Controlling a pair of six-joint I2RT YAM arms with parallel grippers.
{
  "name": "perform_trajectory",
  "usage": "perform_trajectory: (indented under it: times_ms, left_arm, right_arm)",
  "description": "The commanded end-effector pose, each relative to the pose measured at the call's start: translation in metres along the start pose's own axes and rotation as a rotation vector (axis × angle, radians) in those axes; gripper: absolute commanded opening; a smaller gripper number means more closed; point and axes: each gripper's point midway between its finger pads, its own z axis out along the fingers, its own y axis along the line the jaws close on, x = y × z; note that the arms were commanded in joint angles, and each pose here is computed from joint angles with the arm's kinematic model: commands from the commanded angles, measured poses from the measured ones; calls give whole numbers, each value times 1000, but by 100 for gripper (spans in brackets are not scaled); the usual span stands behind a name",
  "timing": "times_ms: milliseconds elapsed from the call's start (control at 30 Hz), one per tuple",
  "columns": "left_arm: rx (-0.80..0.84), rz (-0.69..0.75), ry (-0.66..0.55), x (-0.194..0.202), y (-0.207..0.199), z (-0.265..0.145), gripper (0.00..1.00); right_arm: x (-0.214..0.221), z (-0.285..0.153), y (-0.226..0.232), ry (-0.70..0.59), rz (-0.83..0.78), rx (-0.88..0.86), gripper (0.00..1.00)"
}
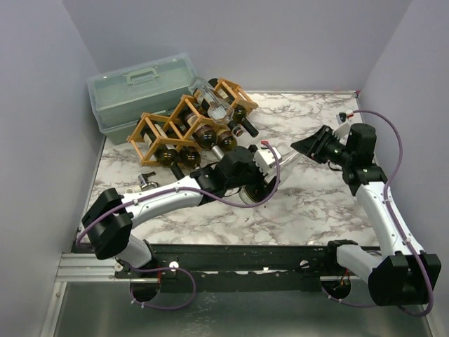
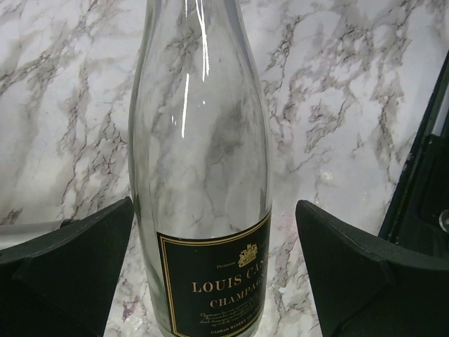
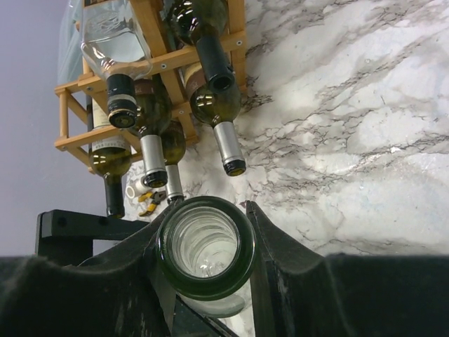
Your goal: Put the wine bottle on the wine rack
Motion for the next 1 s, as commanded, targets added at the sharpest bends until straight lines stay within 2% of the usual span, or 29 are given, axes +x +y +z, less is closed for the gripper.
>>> perform_trajectory:
  times_ms: [0,400,467,500,567,633,667,967]
  left_arm:
    - [-68,114,67,13,2,2,99]
    - [-202,179,59,6,21,-8,96]
    - [-211,206,50,1,23,-13,84]
    - [-214,225,45,-1,24,-15,73]
    - [-234,256,35,-6,28,-22,44]
    - [-261,294,29,-10,33,-29,8]
    - [-276,313,25,-12,35,-33,0]
    - [-321,519,-16,-25,39,-58,0]
  right_arm:
    - [-25,-30,79,-48,-6,-231,1]
    - [-25,-50,103,-48,-5,-295,1]
    - [-24,-52,105,-45,-5,-302,1]
    - [-22,-52,105,-39,-7,-302,1]
    - [-17,-53,103,-21,-29,-298,2]
    - [-11,-52,96,2,-58,-272,19]
    - [-8,-52,92,11,-83,-255,29]
    - [19,-58,58,181,-246,-120,90]
